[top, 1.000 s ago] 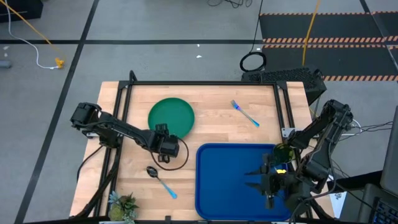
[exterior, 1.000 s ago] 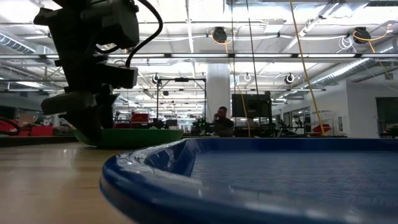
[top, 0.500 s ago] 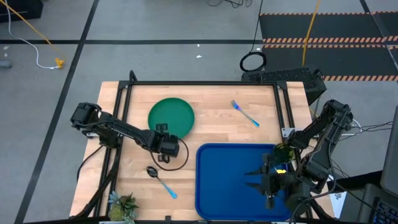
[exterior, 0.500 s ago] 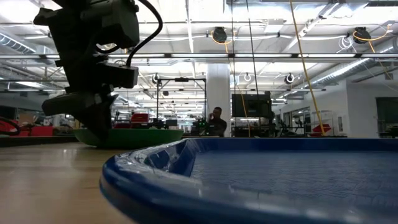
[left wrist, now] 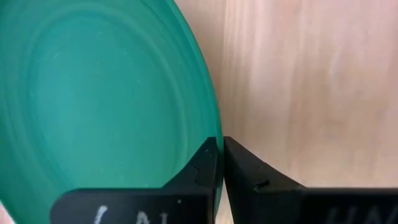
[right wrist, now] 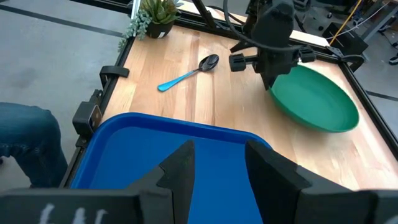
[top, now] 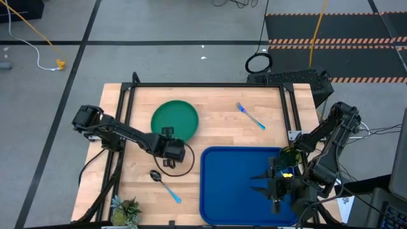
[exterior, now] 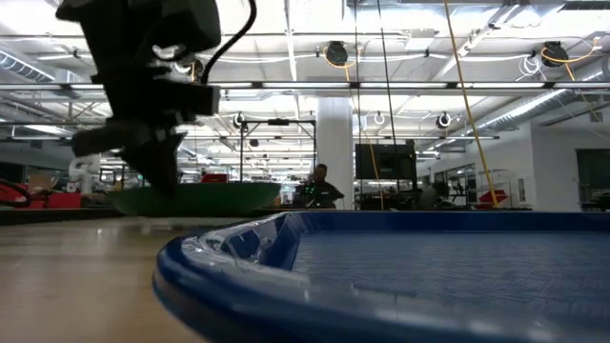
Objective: Pick and place plate/cup/fork/spoon on tray
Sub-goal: Put the green plate in the middle of the blue tray
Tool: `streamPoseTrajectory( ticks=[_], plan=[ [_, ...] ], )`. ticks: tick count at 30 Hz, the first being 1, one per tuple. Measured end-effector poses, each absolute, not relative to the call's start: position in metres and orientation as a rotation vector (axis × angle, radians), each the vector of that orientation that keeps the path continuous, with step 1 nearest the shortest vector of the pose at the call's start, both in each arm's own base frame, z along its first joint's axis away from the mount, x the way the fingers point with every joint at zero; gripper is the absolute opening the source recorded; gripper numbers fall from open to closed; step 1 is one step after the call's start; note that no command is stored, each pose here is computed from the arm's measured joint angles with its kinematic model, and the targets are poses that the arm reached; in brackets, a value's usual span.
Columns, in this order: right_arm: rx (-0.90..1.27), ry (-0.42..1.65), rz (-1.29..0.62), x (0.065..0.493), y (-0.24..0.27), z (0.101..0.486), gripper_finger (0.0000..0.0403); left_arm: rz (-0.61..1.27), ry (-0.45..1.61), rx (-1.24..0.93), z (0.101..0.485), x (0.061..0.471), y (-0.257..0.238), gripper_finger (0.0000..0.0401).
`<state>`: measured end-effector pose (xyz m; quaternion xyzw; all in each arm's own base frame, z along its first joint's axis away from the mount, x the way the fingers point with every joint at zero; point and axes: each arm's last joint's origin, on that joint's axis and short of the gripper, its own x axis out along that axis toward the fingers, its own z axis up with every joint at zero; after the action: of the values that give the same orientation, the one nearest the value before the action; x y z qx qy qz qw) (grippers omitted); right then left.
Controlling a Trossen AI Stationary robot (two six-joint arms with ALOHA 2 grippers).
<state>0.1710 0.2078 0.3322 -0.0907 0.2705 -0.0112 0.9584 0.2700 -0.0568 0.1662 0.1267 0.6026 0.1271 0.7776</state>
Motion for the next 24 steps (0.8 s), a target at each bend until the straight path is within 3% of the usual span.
streamPoseTrajectory(
  ticks=[16,24],
  plan=[
    [-0.181,0.54,-0.024,0.17,0.206,0.335,0.0132,0.108,0.952,0.346,0.285,0.312,-0.113,0.001],
    [-0.194,0.484,-0.082,0.169,0.203,0.339,0.0132,0.027,0.86,0.367,0.31,0.306,-0.141,0.0008]
  ],
)
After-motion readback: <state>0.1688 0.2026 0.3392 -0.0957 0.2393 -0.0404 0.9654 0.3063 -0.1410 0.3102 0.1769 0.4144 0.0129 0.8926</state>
